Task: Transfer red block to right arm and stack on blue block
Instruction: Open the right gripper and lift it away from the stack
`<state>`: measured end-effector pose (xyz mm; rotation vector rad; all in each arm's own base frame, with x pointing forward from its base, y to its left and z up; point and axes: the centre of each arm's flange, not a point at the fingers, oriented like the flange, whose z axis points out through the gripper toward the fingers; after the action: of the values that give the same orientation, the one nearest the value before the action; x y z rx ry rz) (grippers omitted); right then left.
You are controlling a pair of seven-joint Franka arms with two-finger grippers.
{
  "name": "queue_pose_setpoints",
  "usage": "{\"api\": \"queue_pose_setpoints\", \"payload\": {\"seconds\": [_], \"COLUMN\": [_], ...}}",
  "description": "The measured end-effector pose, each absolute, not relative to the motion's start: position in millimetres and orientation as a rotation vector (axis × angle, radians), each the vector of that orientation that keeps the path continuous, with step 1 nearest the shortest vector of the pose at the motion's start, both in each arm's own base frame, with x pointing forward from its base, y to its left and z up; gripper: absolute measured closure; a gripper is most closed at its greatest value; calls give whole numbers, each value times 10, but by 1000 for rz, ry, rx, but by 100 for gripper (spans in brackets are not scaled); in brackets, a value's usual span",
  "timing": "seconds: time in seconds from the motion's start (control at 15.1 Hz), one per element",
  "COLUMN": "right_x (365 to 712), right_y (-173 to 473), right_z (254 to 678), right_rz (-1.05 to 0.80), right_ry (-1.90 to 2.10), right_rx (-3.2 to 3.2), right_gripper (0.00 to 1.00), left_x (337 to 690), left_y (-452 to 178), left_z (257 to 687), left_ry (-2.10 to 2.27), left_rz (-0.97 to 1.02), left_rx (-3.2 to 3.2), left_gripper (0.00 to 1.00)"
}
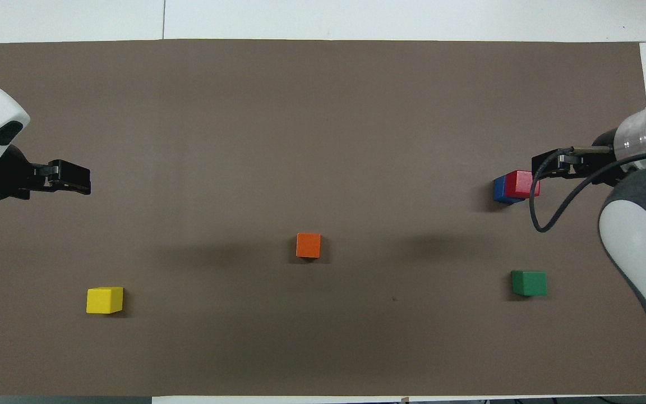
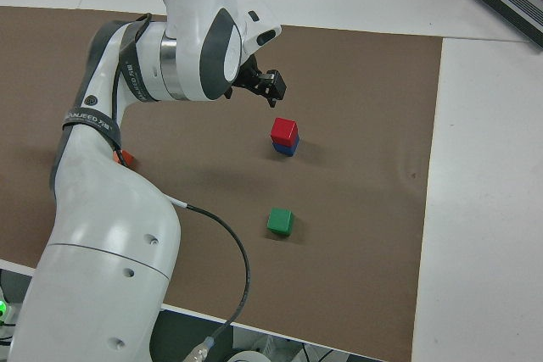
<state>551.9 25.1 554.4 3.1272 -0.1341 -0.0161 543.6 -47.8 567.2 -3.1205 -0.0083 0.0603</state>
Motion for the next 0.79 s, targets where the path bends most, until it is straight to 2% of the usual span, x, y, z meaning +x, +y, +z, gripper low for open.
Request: {"api": "queue_pose_setpoints", "payload": {"seconds": [0.26,0.79], "right_x": [5489,5529], "right_y": [111,61], "right_z": [5801,5791], "right_rz": [-64,-99], "right_ry": [-77,-79], "right_rx": [3132,3131], "right_gripper": [0,0], "left_x": [5436,5436], "left_y": [-478,-478], "left_z": [5672,5672], "left_ry": [-8,-8], "left_rz": [60,60], "left_rx": [-3120,-3120], "left_gripper": [0,0]}}
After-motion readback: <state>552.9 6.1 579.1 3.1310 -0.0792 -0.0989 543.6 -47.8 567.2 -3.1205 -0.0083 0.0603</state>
